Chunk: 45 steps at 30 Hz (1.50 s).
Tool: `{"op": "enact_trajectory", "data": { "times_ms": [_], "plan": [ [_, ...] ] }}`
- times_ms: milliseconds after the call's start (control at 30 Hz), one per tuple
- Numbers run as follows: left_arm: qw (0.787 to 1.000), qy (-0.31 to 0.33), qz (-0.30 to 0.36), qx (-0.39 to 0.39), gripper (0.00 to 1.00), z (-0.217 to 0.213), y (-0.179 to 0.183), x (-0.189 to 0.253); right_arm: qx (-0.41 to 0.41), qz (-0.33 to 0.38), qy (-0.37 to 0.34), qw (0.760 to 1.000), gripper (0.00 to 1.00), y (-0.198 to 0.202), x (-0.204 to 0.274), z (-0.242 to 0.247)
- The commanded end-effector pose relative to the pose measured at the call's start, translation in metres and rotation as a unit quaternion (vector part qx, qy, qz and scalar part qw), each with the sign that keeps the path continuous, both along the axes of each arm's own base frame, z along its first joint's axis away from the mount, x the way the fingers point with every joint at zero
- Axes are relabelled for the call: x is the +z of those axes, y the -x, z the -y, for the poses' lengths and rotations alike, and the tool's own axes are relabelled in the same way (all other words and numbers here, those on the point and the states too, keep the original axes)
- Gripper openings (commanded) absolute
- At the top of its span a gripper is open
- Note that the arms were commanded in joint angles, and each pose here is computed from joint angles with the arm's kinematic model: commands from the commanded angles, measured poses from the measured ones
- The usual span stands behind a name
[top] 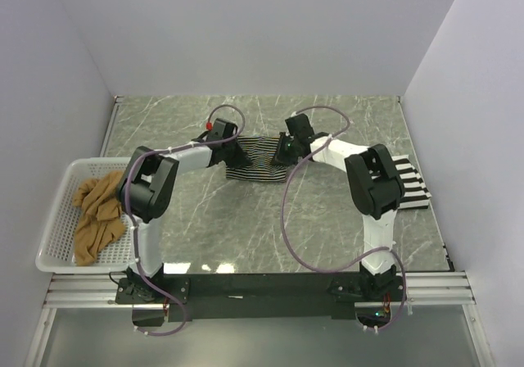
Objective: Fold and stack the tank tops
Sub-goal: Fold the tank top, then neatly place the folded tank top to the corner
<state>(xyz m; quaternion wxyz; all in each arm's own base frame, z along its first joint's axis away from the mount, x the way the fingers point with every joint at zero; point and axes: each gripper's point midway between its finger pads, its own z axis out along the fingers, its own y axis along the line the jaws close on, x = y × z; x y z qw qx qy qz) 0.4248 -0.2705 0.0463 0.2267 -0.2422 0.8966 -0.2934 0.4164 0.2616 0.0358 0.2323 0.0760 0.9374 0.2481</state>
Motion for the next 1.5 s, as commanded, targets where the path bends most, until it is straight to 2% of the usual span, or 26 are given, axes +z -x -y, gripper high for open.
{"op": "enact_trajectory", "data": {
  "times_ms": [0,133,267,400,500,533,600,700,767,800,867,900,933,1000,1100,1200,1400,1467],
  "plan": [
    [0.999,-0.022,0.029,0.006,0.01,-0.001,-0.023,0.009,-0.022,0.024,0.0,0.999,0.2,-0.031,0.007,0.008],
    [0.997,-0.068,-0.003,0.035,0.01,-0.016,-0.025,-0.014,-0.029,0.009,0.002,1.0,0.2,-0.03,-0.006,0.015],
    [0.996,-0.064,-0.034,0.054,0.01,-0.024,-0.003,-0.036,-0.026,0.007,0.01,1.0,0.23,-0.017,-0.009,0.022],
    [0.995,-0.054,-0.055,0.067,0.01,-0.029,0.031,-0.05,-0.029,0.011,0.044,0.999,0.36,-0.002,-0.012,0.04],
    [0.995,-0.035,-0.05,0.083,0.01,-0.026,0.045,-0.047,-0.042,0.025,0.052,0.997,0.44,0.0,0.004,0.053],
    [0.994,-0.037,-0.061,0.081,0.01,-0.025,0.06,-0.054,-0.048,0.032,0.051,0.997,0.46,0.003,0.014,0.059],
    [0.995,-0.025,-0.064,0.077,0.01,-0.015,0.075,-0.054,-0.062,0.04,0.057,0.996,0.53,0.008,0.022,0.071],
    [0.995,-0.003,-0.069,0.077,0.01,0.001,0.095,-0.052,-0.104,0.076,0.062,0.99,0.6,0.018,0.06,0.099],
    [0.994,0.024,-0.067,0.088,0.01,0.011,0.098,-0.047,-0.119,0.083,0.051,0.988,0.62,0.031,0.067,0.107],
    [0.993,0.032,-0.077,0.08,0.01,0.018,0.11,-0.05,-0.123,0.072,0.054,0.988,0.64,0.046,0.056,0.114],
    [0.993,0.046,-0.078,0.075,0.01,0.029,0.117,-0.046,-0.136,0.091,0.043,0.986,0.65,0.062,0.069,0.121],
    [0.993,0.057,-0.08,0.07,0.01,0.042,0.124,-0.042,-0.14,0.073,0.044,0.987,0.68,0.081,0.052,0.126],
    [0.993,0.064,-0.078,0.064,0.02,0.05,0.127,-0.038,-0.145,0.093,0.03,0.985,0.68,0.087,0.062,0.128],
    [0.994,0.075,-0.067,0.031,0.03,0.081,0.135,-0.025,-0.153,0.091,0.024,0.984,0.73,0.11,0.052,0.135],
    [0.996,0.052,-0.069,-0.003,0.03,0.103,0.144,-0.024,-0.169,0.096,0.036,0.98,0.78,0.131,0.037,0.151],
    [0.996,0.041,-0.078,-0.001,0.03,0.1,0.145,-0.032,-0.18,0.083,0.04,0.979,0.82,0.145,0.023,0.163],
    [0.994,0.054,-0.092,0.004,0.01,0.098,0.152,-0.042,-0.2,0.061,-0.024,0.978,0.83,0.171,0.009,0.156],
    [0.995,0.046,-0.09,-0.001,0.01,0.096,0.152,-0.043,-0.21,0.07,-0.01,0.975,0.85,0.17,0.009,0.163]
  ]
}}
